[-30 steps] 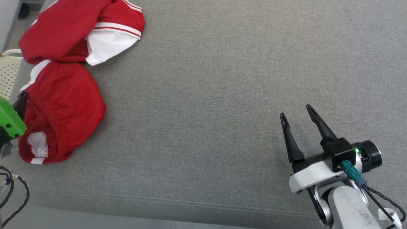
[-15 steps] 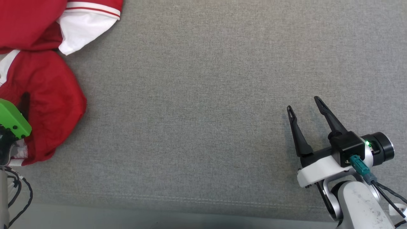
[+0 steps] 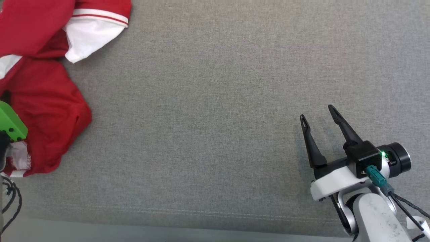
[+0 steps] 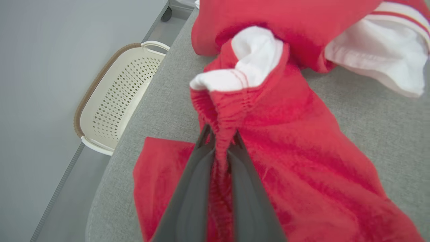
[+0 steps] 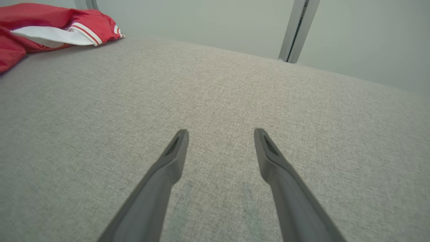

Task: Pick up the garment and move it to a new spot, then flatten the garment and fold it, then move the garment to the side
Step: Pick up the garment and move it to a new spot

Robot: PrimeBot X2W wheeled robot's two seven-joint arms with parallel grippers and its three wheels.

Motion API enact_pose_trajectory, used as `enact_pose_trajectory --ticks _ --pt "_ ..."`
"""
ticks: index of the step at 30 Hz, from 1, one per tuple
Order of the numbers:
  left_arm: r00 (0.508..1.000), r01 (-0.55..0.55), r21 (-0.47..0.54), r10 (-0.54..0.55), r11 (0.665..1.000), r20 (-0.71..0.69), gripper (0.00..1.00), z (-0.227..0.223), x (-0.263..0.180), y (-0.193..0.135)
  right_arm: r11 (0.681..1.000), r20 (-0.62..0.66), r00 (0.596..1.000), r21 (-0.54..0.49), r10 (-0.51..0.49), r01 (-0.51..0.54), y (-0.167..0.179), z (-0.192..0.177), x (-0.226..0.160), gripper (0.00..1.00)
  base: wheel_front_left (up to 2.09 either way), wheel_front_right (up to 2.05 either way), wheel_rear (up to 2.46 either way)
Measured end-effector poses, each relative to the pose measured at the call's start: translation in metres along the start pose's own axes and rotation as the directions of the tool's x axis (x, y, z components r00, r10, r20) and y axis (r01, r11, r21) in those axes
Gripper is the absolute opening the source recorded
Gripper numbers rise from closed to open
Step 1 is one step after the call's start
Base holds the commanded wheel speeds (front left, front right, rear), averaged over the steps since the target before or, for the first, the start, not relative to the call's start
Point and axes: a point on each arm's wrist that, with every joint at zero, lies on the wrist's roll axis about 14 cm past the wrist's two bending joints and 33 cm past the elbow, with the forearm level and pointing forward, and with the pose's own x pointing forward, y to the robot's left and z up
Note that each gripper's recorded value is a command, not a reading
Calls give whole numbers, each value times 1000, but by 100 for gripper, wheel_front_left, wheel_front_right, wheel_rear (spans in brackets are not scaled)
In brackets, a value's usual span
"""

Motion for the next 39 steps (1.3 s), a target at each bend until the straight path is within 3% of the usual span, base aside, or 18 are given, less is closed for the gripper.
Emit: enact_pose_trajectory --ticks 7,13,18,20,32,39 --pt "987 68 93 -81 993 140 0 64 -27 -14 1000 48 999 28 -13 12 6 15 -8 100 0 0 0" --pt "941 141 179 -188 974 282 0 125 -74 -39 999 91 995 42 -34 30 8 31 -22 100 0 0 0" --pt "877 247 233 -319 941 360 0 157 -116 -83 998 138 989 39 -60 55 3 48 -33 100 0 0 0" --pt "845 283 261 -368 923 388 0 166 -132 -115 996 155 985 53 -82 74 -1 54 -42 100 0 0 0" --pt "683 593 339 -679 730 268 0 101 -149 -313 981 165 968 83 -189 178 -30 57 -71 100 0 0 0" --pt "628 675 322 -746 664 220 0 52 -137 -389 967 164 955 100 -248 234 -47 57 -86 100 0 0 0"
